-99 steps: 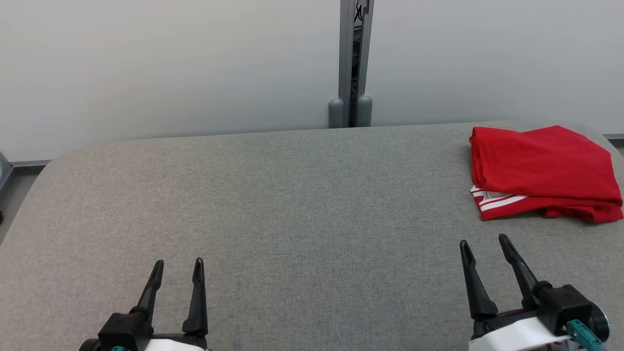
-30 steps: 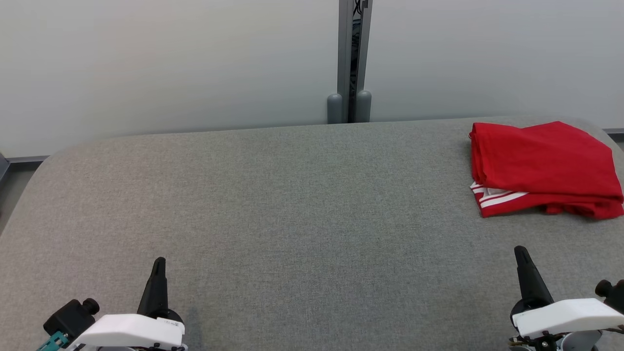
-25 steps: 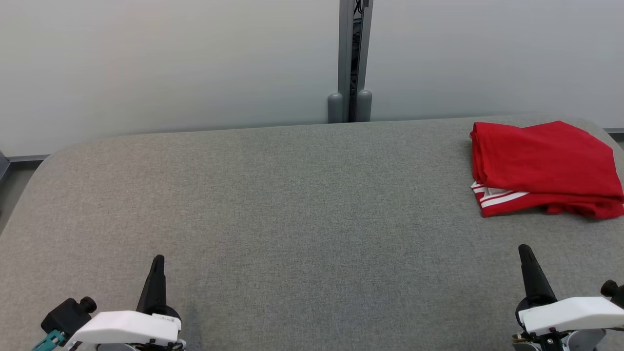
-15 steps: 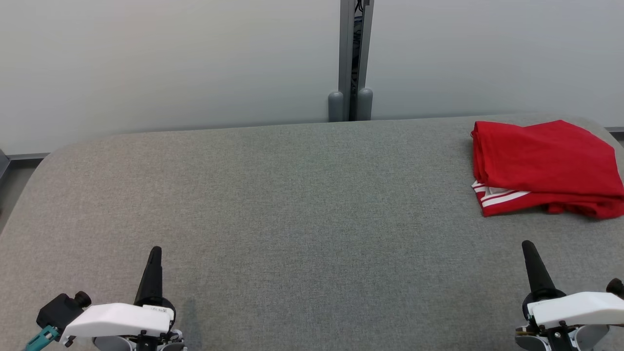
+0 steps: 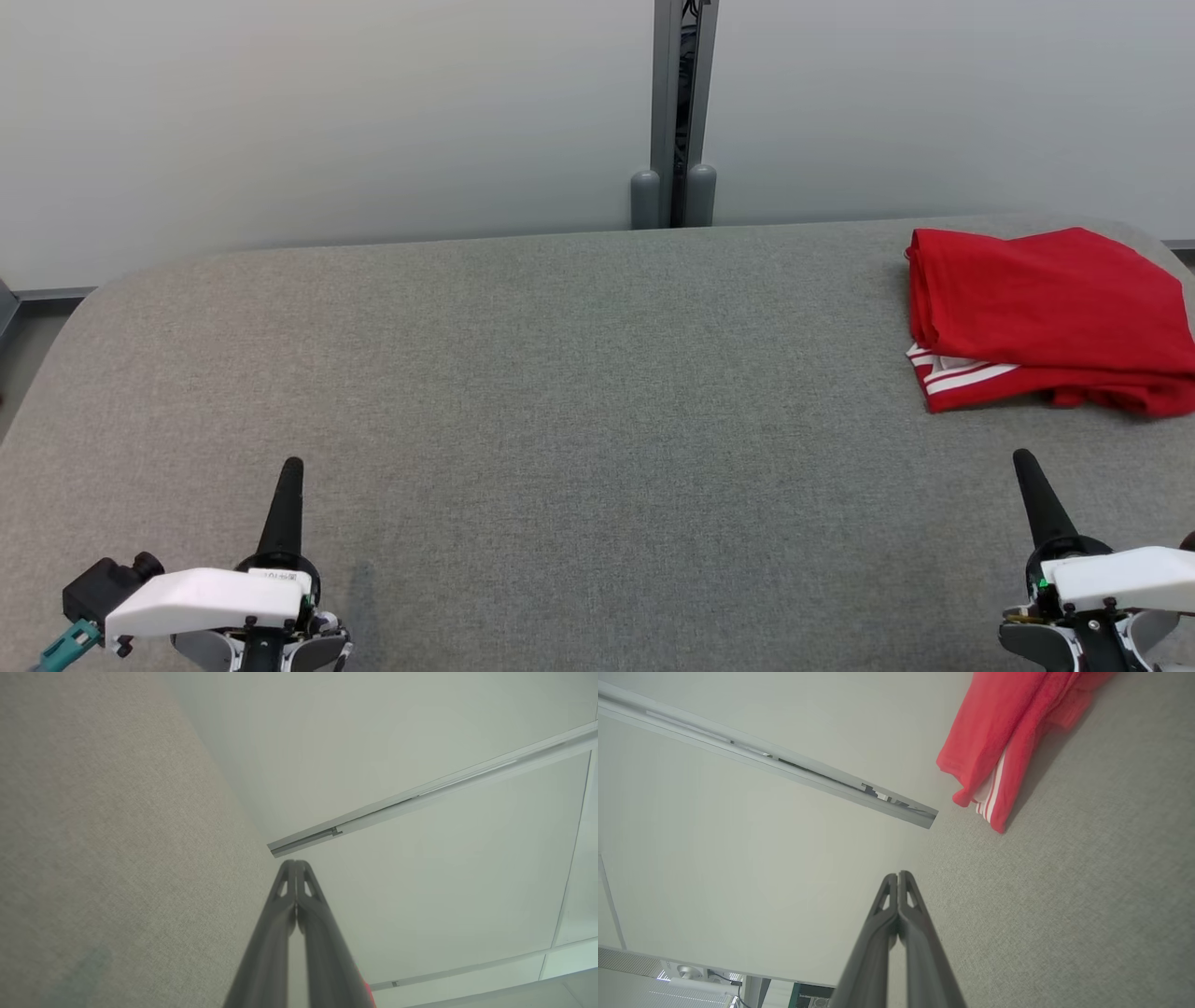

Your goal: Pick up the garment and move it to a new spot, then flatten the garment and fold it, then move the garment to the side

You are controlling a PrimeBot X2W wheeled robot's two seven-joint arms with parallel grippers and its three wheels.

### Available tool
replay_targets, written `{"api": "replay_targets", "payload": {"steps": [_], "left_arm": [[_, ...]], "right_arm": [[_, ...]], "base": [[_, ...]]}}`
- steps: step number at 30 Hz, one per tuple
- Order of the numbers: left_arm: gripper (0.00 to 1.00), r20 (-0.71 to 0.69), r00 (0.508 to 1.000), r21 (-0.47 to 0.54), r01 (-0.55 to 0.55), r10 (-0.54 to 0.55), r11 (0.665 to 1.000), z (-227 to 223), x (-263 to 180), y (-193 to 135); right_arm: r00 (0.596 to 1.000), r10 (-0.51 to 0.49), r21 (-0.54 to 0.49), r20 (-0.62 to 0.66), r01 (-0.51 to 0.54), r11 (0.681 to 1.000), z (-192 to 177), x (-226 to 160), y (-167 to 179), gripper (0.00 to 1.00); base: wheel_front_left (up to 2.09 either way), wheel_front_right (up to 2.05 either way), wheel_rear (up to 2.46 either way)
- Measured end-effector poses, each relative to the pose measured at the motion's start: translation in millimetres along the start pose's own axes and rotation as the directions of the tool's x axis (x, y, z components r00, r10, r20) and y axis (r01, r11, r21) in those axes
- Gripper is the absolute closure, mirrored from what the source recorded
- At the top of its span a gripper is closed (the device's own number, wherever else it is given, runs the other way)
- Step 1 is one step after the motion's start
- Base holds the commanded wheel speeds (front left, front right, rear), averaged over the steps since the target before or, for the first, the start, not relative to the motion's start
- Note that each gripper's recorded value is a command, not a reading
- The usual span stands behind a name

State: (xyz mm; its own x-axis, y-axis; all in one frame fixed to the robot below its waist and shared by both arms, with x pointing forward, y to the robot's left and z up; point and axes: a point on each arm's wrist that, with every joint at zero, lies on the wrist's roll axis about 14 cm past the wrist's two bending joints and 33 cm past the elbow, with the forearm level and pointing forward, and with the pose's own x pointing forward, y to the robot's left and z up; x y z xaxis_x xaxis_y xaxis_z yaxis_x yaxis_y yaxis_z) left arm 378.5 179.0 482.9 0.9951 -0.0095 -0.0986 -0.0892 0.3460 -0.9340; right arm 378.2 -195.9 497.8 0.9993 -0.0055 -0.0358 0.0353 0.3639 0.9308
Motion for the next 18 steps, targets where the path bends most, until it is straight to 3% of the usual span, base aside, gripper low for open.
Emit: {"api": "replay_targets", "payload": {"steps": [18], "left_arm": [[1.0, 0.006, 0.999, -0.173, 0.034, -0.034, 0.984, 7.1, 8.5, -8.5]], "right_arm": [[1.0, -0.003, 0.181, 0.006, 0.002, 0.983, 7.9, 5.7, -1.9, 1.0]], "base": [[0.0, 0.0, 0.0]]}}
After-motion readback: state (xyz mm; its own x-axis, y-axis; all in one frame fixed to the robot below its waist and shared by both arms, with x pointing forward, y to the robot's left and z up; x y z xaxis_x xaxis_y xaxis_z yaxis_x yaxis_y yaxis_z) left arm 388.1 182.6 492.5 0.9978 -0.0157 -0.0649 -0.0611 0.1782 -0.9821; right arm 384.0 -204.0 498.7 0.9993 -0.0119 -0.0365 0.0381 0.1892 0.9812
